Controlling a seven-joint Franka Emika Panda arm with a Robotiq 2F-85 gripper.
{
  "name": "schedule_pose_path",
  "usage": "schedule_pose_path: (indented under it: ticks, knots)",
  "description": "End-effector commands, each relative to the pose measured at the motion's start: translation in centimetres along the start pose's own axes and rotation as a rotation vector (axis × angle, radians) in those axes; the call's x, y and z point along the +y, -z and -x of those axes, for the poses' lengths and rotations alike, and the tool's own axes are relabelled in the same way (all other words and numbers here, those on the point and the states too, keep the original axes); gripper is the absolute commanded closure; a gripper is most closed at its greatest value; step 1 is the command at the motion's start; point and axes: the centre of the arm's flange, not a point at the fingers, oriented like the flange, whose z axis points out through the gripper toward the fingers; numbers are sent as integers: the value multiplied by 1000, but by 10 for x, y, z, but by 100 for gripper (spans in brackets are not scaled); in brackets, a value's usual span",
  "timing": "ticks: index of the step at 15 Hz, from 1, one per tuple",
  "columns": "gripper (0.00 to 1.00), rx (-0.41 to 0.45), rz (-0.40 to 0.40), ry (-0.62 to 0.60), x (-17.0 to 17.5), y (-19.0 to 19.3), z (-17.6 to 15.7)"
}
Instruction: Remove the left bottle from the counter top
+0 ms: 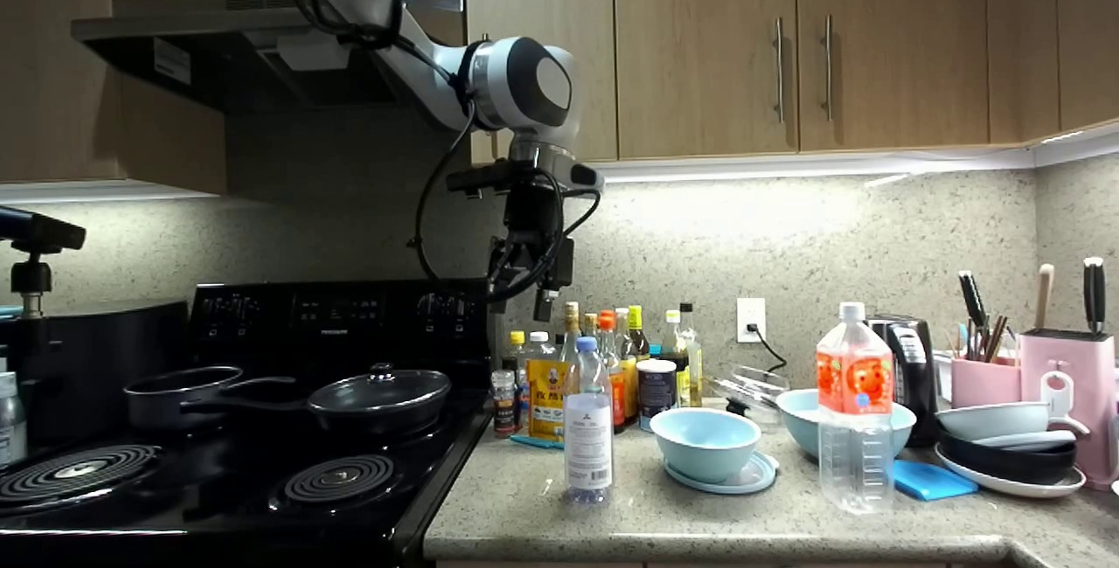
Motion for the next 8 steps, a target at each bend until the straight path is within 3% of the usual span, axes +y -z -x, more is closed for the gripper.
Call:
schedule_pose_path:
  ticks: [1, 2, 6, 8]
  knots:
    - [0, -110, -79, 29, 2, 7, -15]
    - [0, -60, -46, 14, -1, 2, -2]
    - [0, -66, -47, 14, -2, 1, -5]
    - [0, -53, -106, 29, 4, -1, -26]
